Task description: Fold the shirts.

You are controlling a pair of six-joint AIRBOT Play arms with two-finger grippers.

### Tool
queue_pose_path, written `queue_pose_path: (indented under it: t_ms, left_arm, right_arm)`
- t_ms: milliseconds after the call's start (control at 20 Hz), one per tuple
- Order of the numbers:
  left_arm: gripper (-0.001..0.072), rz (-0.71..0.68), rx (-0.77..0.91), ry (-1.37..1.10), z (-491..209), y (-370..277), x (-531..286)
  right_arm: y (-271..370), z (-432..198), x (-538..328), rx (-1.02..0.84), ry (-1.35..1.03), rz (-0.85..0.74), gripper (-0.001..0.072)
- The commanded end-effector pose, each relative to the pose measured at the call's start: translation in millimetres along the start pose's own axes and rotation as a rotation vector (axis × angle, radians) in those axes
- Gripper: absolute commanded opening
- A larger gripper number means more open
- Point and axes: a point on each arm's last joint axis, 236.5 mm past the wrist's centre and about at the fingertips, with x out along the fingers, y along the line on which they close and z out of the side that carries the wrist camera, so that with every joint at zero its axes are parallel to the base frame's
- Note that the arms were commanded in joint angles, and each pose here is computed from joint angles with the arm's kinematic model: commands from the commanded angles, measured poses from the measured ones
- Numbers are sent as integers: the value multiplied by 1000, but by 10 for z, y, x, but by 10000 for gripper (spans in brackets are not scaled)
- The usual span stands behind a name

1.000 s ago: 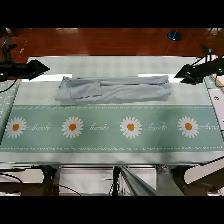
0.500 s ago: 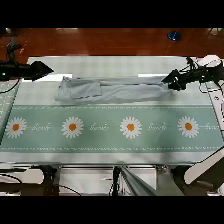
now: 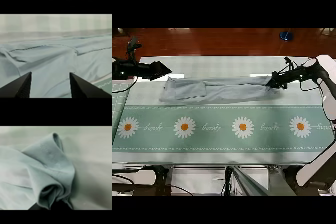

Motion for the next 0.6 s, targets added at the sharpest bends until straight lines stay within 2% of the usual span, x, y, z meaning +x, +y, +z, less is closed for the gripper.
queue_pose_path:
  t_ms: [0,150,550]
  left_arm:
    - [549,-2,3,2,-2,-18,12]
    - [549,-2,3,2,-2,-18,12]
    - [540,-28,24,38,-84,-170,82]
  right_arm:
    - [38,-93,69,-46,39,-27,21]
    - [207,-114,-125,-124,31,-12,20]
    - [811,25,-1020,-307,-166,-61,20]
